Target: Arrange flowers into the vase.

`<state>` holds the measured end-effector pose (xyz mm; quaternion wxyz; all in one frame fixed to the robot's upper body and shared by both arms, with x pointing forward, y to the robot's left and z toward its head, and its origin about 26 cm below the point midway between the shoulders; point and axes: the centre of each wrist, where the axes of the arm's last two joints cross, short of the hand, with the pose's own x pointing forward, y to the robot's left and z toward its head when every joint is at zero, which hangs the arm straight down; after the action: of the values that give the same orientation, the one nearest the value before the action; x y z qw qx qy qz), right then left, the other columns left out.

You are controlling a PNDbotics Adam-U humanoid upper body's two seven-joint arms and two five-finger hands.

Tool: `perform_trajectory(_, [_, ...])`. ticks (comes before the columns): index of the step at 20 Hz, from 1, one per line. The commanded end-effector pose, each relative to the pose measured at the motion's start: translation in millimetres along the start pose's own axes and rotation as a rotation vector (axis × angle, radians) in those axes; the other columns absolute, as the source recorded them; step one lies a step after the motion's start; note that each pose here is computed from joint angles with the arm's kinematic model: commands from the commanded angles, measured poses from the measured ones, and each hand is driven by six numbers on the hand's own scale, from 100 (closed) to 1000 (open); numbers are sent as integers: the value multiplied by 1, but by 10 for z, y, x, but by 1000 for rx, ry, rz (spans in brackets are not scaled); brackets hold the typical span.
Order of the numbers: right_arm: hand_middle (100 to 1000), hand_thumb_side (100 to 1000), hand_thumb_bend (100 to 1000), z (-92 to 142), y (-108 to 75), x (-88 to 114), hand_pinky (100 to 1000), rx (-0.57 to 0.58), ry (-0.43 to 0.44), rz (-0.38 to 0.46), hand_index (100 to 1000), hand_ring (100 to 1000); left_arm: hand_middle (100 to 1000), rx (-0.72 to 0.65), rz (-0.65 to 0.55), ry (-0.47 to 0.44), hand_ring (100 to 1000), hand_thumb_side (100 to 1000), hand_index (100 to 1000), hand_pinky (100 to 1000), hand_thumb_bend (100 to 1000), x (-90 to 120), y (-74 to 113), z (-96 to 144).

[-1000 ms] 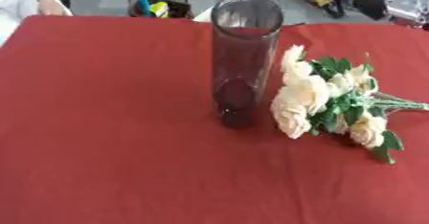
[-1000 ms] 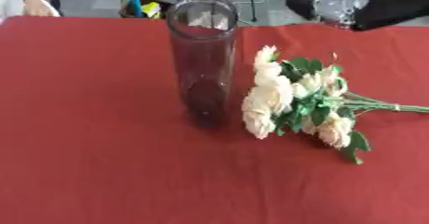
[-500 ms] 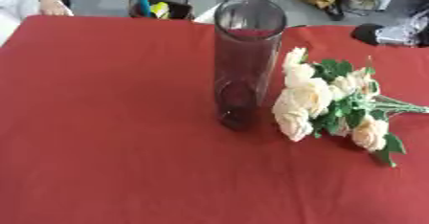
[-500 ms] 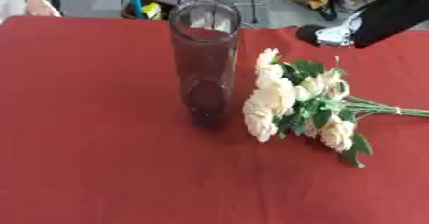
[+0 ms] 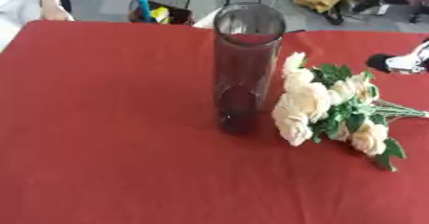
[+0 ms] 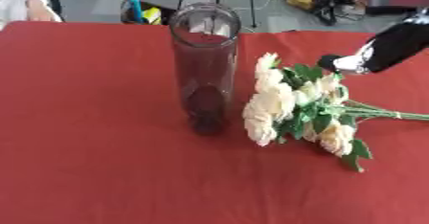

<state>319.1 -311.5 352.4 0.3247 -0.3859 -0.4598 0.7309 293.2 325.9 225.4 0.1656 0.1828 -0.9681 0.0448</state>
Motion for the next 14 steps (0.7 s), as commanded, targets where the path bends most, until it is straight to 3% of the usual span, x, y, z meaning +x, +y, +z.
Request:
perform_trajectory(1, [996,646,278,119,-42,-128,996,17,45,1,1000,1000,890,-18,-8,-37,878,1000,983,730,100,58,16,-88])
perform_trajectory(6, [1000,635,270,135,12,-205,996,38,87,-11,1000,1000,889,-16,-9,-37,878,1000,980,730,100,56,17,-82])
perform_trajectory(14, [1000,618,269,93,264,-355,996,140,181,-18,1000,1000,888,-15,-9,-41,878,1000,980,730,100,56,11,-84])
